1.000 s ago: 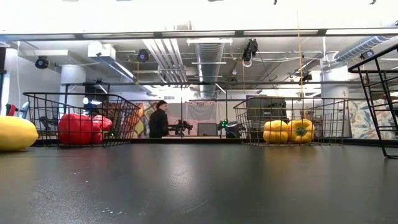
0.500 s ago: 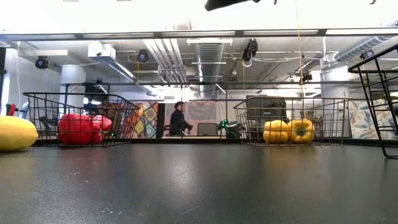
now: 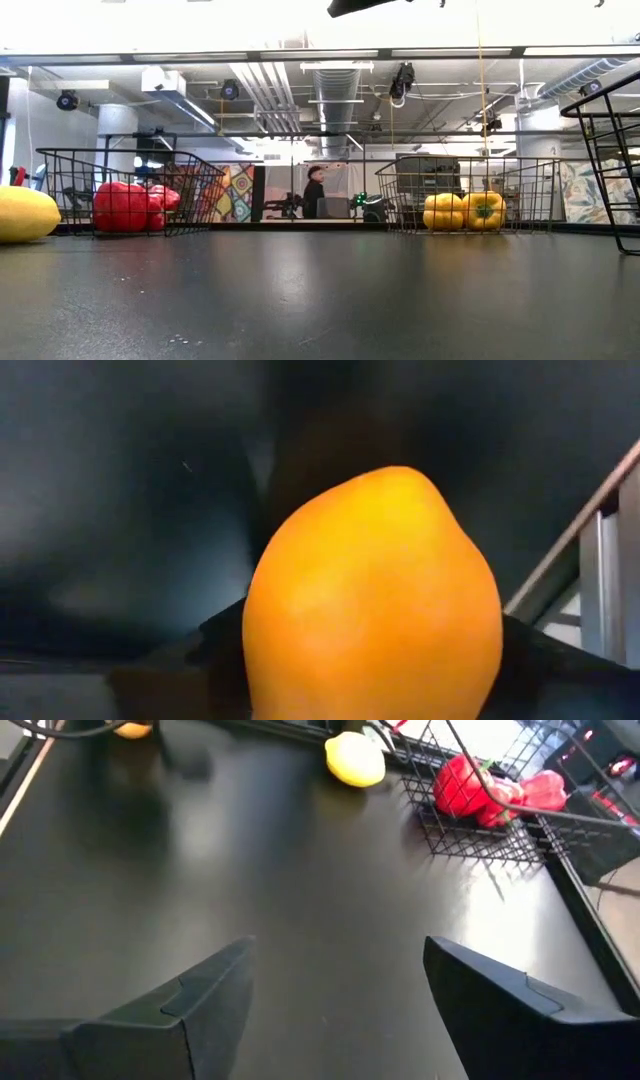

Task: Sort produce into baskets
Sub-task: Put the bottom yellow lemon into the bottom black mesh basket

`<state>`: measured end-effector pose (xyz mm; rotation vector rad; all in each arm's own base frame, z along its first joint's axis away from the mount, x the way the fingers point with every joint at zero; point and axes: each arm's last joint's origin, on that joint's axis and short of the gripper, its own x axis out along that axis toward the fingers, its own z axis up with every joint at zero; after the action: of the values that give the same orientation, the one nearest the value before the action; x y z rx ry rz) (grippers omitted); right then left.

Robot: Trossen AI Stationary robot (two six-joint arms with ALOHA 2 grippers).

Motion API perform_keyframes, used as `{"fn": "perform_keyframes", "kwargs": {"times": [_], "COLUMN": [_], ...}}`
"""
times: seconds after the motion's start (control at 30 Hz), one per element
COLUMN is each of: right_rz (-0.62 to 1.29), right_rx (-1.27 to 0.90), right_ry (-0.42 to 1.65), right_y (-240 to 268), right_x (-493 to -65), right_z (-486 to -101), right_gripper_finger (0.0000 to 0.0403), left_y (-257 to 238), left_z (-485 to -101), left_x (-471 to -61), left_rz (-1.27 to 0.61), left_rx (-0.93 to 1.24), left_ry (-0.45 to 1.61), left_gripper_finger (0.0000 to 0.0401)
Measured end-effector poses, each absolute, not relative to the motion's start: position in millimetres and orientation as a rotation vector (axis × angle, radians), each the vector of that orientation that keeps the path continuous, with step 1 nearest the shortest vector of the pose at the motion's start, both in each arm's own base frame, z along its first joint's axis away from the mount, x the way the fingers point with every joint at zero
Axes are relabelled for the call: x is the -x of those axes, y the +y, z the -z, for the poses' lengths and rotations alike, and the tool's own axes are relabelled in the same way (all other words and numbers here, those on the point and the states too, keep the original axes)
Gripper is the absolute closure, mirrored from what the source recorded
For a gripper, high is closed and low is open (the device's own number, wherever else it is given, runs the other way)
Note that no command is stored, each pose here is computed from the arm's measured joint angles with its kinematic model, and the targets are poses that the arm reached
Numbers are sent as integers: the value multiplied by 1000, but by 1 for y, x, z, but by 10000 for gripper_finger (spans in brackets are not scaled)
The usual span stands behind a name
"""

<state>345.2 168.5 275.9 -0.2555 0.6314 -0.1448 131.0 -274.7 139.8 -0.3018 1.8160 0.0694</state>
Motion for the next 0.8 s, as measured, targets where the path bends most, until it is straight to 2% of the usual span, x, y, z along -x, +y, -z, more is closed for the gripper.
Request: {"fn": "perform_keyframes", "kwargs": {"times": [0.07, 0.13, 0.27, 0.43, 0.57, 0.8], "right_rz": [141, 134, 140, 136, 89, -13], "right_rx": [263, 283, 289, 286, 288, 235], "right_ry": [625, 623, 619, 573, 569, 651], "right_y": [169, 169, 165, 170, 180, 191], "right_x": [-346, -346, -348, -360, -376, -395], "right_z": [-278, -280, -280, -269, -240, -198], "right_gripper_finger": [130, 136, 148, 160, 165, 152], "left_y": [-274, -270, -261, -232, -199, -139], "left_z": [-148, -167, -213, -245, -237, -183], "left_x": [-132, -134, -155, -181, -212, -266], "left_rz": [-95, -147, -189, -248, -264, -134], "left_rx": [226, 120, 55, -20, -86, -35], "left_ry": [1796, 1742, 1444, 1098, 979, 873], "left_gripper_finger": [181, 181, 181, 181, 181, 177]}}
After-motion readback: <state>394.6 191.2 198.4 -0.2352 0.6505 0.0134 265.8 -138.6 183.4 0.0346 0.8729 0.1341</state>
